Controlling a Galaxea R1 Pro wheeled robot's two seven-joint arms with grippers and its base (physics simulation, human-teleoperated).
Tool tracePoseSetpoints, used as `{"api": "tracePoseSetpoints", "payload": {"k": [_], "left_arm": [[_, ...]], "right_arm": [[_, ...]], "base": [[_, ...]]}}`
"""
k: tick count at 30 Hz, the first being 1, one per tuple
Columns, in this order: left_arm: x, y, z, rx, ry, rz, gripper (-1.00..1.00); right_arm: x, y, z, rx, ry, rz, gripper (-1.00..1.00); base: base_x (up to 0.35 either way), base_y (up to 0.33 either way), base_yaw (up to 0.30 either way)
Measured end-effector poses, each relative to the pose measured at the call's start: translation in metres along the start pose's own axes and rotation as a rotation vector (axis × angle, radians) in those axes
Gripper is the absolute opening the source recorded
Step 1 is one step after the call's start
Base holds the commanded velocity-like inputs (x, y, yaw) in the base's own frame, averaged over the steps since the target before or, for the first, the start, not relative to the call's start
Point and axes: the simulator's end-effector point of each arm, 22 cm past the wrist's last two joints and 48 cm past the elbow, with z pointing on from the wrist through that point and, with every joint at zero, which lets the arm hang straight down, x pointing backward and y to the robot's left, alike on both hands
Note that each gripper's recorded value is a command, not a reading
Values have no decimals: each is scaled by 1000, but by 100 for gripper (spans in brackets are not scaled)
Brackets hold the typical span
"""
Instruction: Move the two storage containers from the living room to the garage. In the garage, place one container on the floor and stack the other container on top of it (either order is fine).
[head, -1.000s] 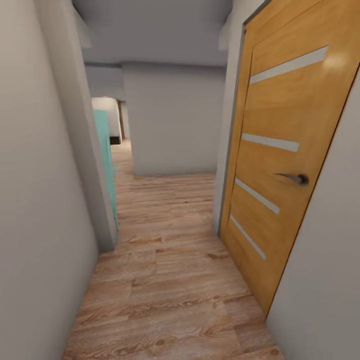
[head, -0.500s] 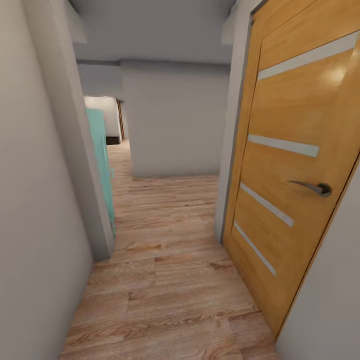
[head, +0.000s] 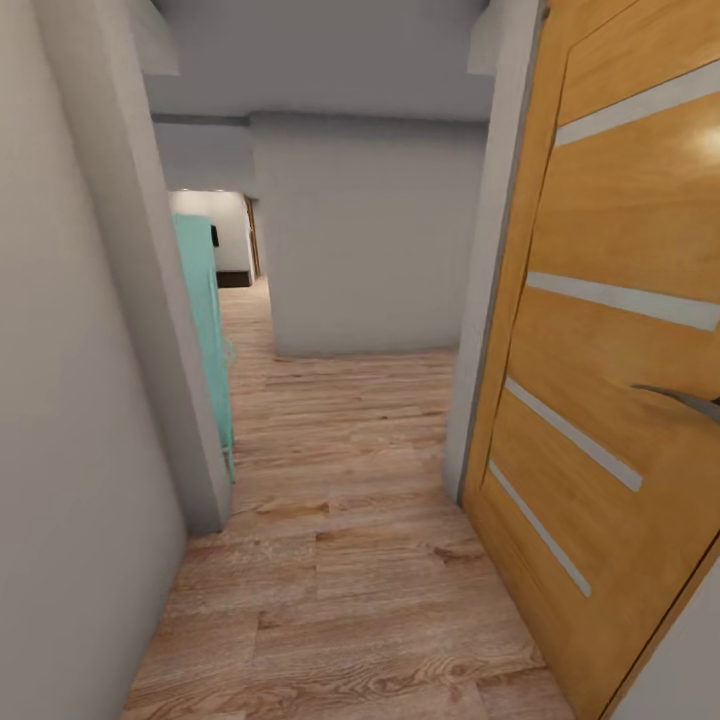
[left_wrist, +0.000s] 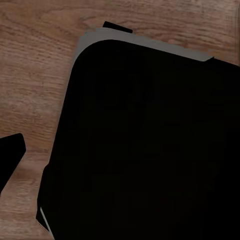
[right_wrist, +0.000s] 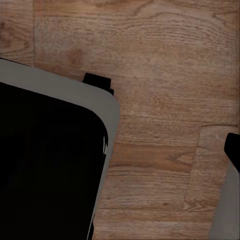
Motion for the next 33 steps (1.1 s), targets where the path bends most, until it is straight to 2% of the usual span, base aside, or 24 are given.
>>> {"api": "tracePoseSetpoints", "payload": {"k": [18,29,33], "left_arm": [[-1,0,0,-1,-6,-2,100],[-2,0,0,-1,-8,-2,100],[-2,0,0,-1,-8,-2,100]], "right_arm": [[2,-4,0,5,5,1,100],[2,5,0,-7,13,4,100],[3,2,0,-4,12,5,100]], "base": [[323,0,0],[323,0,2],[323,0,175]]}}
